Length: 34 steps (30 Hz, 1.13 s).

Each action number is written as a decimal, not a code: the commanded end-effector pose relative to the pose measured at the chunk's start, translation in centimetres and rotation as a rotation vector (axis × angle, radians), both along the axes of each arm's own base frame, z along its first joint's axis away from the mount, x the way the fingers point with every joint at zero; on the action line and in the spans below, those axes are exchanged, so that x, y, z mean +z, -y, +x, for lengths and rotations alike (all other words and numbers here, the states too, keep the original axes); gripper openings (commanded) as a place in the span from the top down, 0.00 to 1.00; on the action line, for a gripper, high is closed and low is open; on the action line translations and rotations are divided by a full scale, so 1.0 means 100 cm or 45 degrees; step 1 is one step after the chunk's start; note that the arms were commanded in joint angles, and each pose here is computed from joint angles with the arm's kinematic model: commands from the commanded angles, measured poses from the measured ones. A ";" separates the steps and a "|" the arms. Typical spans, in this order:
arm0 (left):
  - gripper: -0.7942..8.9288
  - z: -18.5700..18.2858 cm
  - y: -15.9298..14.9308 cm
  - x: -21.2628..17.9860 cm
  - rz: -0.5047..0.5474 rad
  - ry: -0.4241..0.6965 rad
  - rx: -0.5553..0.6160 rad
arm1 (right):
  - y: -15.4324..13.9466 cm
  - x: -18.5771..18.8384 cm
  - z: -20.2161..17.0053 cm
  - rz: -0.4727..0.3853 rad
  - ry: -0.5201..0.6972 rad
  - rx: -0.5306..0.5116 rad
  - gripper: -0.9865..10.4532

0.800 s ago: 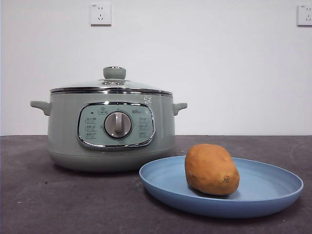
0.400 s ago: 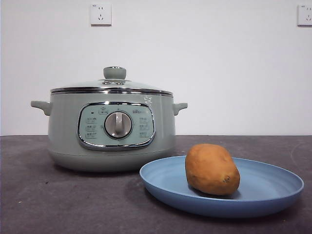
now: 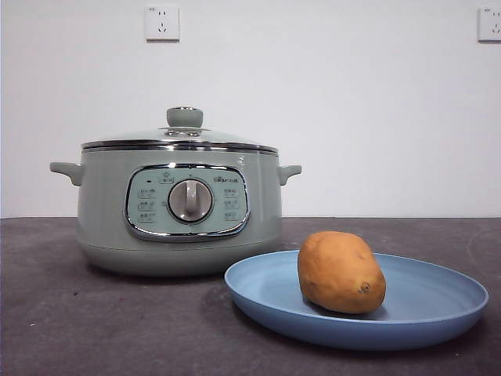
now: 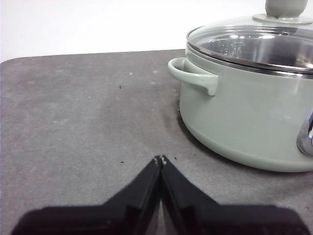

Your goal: Take the potato out from the steamer,put the potato on the plate,close the lid

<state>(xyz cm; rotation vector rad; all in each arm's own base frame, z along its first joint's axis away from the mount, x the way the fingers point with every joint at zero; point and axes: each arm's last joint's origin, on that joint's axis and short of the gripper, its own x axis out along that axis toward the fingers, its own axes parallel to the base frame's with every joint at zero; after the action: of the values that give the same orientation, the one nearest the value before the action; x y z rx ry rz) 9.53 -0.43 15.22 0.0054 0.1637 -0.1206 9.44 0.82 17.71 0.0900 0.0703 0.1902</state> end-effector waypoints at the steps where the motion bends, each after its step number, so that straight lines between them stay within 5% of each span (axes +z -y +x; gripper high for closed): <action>1: 0.92 0.001 0.000 -0.005 -0.013 -0.016 0.008 | 0.000 -0.014 0.001 0.019 -0.025 -0.009 0.91; 9: 0.92 0.001 0.000 -0.005 -0.013 -0.016 0.008 | 0.001 -0.028 0.001 0.025 -0.146 -0.042 0.91; 15: 0.92 0.001 0.000 -0.005 -0.013 -0.016 0.008 | 0.001 -0.028 0.001 0.116 -0.156 -0.050 0.91; 34: 0.92 0.001 0.000 -0.005 -0.013 -0.016 0.008 | 0.001 -0.028 0.001 0.113 -0.152 -0.051 0.91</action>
<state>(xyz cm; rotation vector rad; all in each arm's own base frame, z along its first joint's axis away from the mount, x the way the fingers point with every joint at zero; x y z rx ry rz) 9.53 -0.43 15.22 0.0054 0.1637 -0.1206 9.54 0.75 15.32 0.1819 0.1652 0.1527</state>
